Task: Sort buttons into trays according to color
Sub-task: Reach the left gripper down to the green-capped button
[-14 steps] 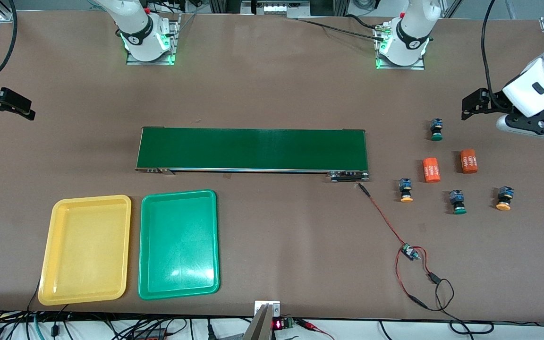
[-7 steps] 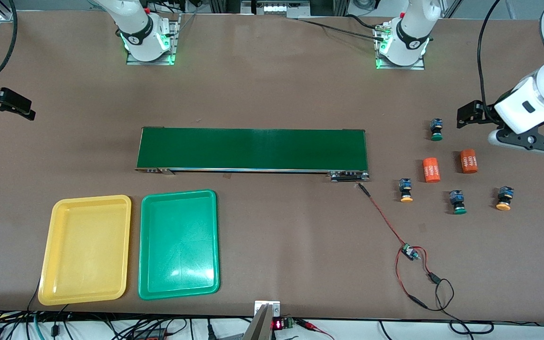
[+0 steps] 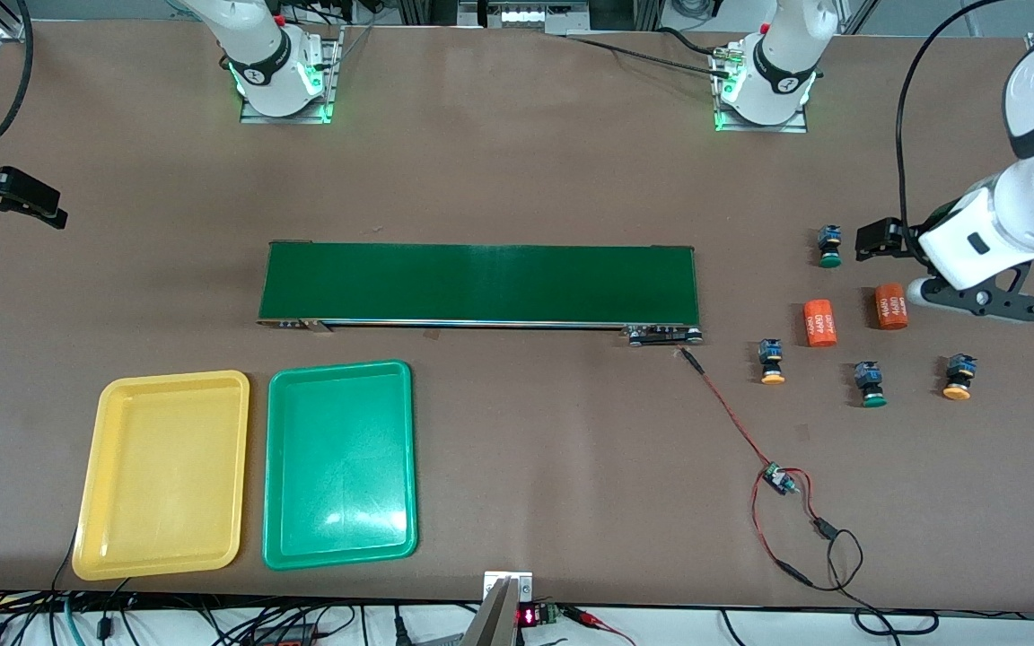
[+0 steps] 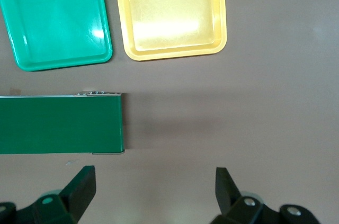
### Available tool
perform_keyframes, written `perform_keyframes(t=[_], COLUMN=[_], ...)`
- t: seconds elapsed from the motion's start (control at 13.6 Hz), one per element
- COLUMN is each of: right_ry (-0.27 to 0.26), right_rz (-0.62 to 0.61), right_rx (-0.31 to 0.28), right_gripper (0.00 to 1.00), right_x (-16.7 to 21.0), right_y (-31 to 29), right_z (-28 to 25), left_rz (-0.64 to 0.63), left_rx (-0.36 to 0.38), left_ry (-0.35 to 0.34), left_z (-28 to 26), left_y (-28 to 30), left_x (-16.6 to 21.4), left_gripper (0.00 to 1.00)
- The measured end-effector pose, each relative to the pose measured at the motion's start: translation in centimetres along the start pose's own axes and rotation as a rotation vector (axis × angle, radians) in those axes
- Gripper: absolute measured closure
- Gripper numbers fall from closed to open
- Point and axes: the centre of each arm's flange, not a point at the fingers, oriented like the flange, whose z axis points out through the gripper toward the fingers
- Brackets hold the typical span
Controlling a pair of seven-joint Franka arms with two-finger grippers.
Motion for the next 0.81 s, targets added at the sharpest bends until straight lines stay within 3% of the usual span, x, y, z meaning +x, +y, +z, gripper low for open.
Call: perform_keyframes(t=[0.37, 0.81], right_ry=[0.000, 0.000], right_rz=[0.000, 0.001], right_rx=[0.000, 0.000], right_gripper=[0.00, 0.00], right_x=[0.0, 0.0], right_y=[0.0, 0.0], right_z=[0.0, 0.0], left_rz=[-0.013, -0.126], left_rx=[0.009, 0.007], left_ry=[0.052, 0.115], left_z=[6.4, 18.0], left_y=[-1.3, -9.8], left_x=[4.6, 7.1], left_gripper=[0.00, 0.00])
